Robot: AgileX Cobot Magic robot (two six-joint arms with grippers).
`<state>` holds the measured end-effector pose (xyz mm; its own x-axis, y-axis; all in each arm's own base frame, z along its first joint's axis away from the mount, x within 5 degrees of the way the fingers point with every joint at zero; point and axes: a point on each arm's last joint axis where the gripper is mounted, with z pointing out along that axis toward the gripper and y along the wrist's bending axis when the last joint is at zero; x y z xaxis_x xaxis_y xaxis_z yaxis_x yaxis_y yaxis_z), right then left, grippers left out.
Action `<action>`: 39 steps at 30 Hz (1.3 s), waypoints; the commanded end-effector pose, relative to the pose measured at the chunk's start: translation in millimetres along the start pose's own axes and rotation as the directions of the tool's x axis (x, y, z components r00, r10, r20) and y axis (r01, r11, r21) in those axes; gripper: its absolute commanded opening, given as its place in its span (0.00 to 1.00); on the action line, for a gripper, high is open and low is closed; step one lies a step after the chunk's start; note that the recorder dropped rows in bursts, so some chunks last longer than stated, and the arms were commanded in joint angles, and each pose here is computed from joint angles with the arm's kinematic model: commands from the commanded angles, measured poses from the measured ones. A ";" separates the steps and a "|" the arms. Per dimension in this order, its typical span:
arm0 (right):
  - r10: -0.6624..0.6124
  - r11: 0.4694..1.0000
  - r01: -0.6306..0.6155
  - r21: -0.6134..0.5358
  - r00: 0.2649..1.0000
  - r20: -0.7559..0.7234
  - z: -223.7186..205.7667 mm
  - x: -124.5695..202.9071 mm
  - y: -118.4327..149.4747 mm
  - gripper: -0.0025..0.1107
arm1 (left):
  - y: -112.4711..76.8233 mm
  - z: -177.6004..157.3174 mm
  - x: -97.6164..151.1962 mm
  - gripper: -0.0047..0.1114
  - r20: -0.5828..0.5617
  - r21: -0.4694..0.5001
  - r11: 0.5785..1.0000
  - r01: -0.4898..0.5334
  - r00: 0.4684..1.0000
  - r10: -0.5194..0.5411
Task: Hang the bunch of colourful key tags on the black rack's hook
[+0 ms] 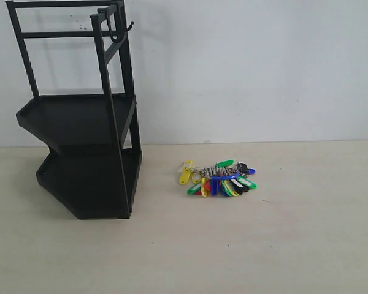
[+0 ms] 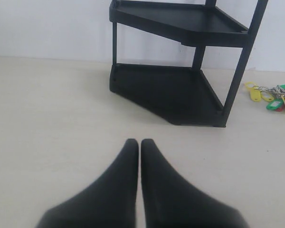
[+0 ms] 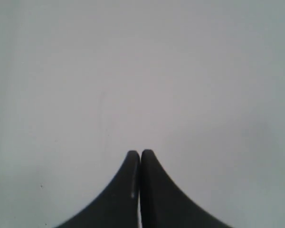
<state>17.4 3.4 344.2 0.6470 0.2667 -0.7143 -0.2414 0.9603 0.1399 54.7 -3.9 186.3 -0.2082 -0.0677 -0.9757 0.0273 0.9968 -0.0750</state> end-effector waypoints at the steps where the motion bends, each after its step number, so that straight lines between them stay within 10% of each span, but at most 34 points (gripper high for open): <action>1: 0.000 0.997 0.019 0.068 0.966 -0.259 38.7 -1.6 -1.8 0.02 | 0.1 -0.3 -1.4 0.08 0.013 -0.001 1.000 -0.008 1.000 0.008; 8: 0.141 0.971 0.067 0.228 0.611 -0.779 89.8 48.8 -15.4 0.02 | 0.1 -0.3 -1.4 0.08 0.013 -0.001 1.000 -0.008 1.000 0.008; 16: 0.326 0.939 0.061 0.337 0.148 -0.934 112.2 155.1 -28.6 0.02 | 0.1 -0.3 -1.4 0.08 0.013 -0.001 1.000 -0.008 1.000 0.008; 29: 0.412 0.908 -0.039 0.417 -0.099 -0.906 145.0 312.3 -47.4 0.04 | 0.1 -0.3 -1.4 0.08 0.013 -0.001 1.000 -0.008 1.000 0.008; 39: 0.615 0.757 -0.155 0.634 -0.159 -0.773 171.9 410.1 -56.6 0.39 | 0.1 -0.3 -1.4 0.08 0.013 -0.001 1.000 -0.008 1.000 0.008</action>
<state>404.0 68.8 171.4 -0.8205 0.4272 -0.3799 0.1396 0.7941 0.5915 54.7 -3.9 186.3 -0.2082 -0.0677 -0.9757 0.0273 0.9968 -0.0750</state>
